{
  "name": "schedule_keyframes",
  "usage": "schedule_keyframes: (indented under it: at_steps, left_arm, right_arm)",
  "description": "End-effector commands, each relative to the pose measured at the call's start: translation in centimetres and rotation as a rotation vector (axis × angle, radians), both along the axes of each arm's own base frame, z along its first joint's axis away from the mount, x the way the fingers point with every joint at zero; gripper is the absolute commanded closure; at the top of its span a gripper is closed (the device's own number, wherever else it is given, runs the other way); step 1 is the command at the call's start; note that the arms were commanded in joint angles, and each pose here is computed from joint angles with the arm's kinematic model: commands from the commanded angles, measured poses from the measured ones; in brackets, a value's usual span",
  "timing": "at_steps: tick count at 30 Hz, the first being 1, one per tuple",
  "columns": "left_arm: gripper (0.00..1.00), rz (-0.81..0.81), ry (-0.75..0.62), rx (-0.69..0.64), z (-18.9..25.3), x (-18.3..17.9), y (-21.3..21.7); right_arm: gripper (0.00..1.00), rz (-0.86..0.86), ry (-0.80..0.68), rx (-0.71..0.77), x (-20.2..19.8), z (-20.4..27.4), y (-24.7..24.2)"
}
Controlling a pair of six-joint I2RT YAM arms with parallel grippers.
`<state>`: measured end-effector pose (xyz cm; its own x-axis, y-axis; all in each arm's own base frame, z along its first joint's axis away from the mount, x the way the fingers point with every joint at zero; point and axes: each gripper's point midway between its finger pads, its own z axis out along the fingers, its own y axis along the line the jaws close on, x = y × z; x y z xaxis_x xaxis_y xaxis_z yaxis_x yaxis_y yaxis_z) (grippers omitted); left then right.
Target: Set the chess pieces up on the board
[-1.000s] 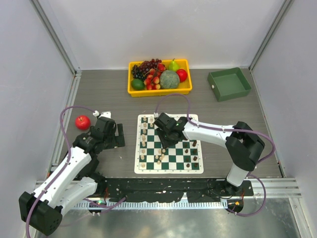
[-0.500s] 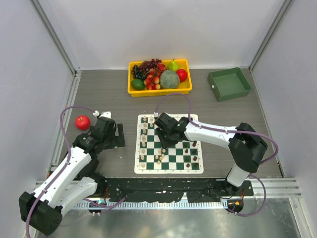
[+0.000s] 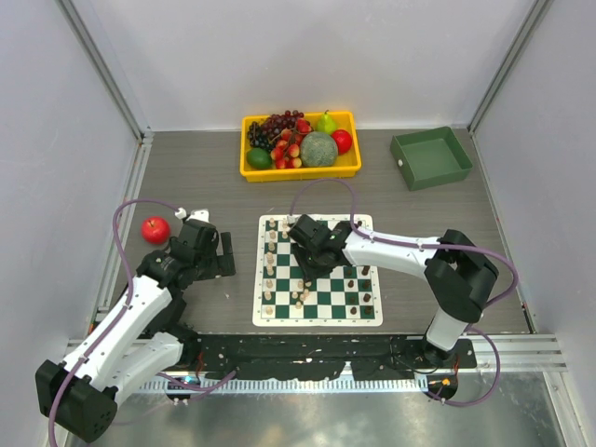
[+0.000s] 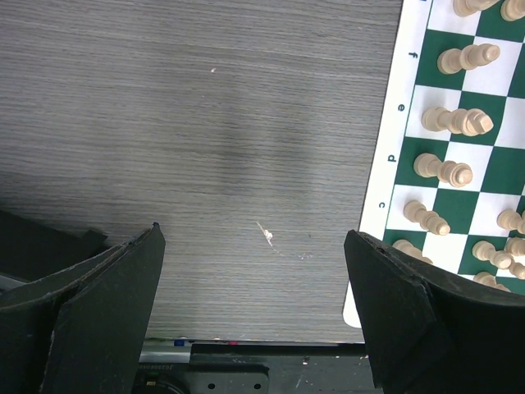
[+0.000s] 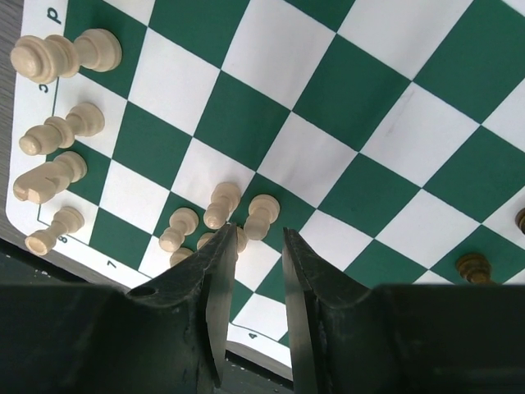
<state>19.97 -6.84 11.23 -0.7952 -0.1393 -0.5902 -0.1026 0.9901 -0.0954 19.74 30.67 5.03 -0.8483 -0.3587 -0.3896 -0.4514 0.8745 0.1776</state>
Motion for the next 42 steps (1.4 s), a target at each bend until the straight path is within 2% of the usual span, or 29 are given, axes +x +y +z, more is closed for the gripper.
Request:
schedule_keyframes:
  at_steps: [1, 9, 14, 22, 34, 42]
  left_arm:
    - [0.01, 0.005, -0.010, -0.015, 0.0, 0.3, -0.2]
    - [0.01, -0.001, -0.008, -0.020, -0.2, 0.3, -0.4]
    - [0.00, -0.002, -0.009, -0.024, -0.2, 0.4, -0.5]
    - [0.00, -0.008, -0.007, -0.023, -0.2, 0.4, -0.5]
    - [0.00, -0.004, -0.011, -0.023, -0.1, 0.3, -0.4]
    - [0.00, 0.003, -0.029, -0.021, 0.3, 0.2, -0.1]
  right_arm:
    - [0.66, -0.006, -0.009, 0.012, 0.2, -0.1, 0.6]
    - [0.69, 0.001, 0.005, 0.007, -0.1, -0.6, 0.6]
    - [0.78, 0.001, 0.004, 0.010, -0.1, -0.5, 0.6]
    - [0.81, 0.007, -0.013, 0.003, 0.3, 0.0, 0.6]
    - [0.81, 0.012, -0.133, -0.006, 3.7, 2.7, 2.2]
    - [0.81, 0.001, -0.155, 0.074, 7.7, 3.8, 6.0]
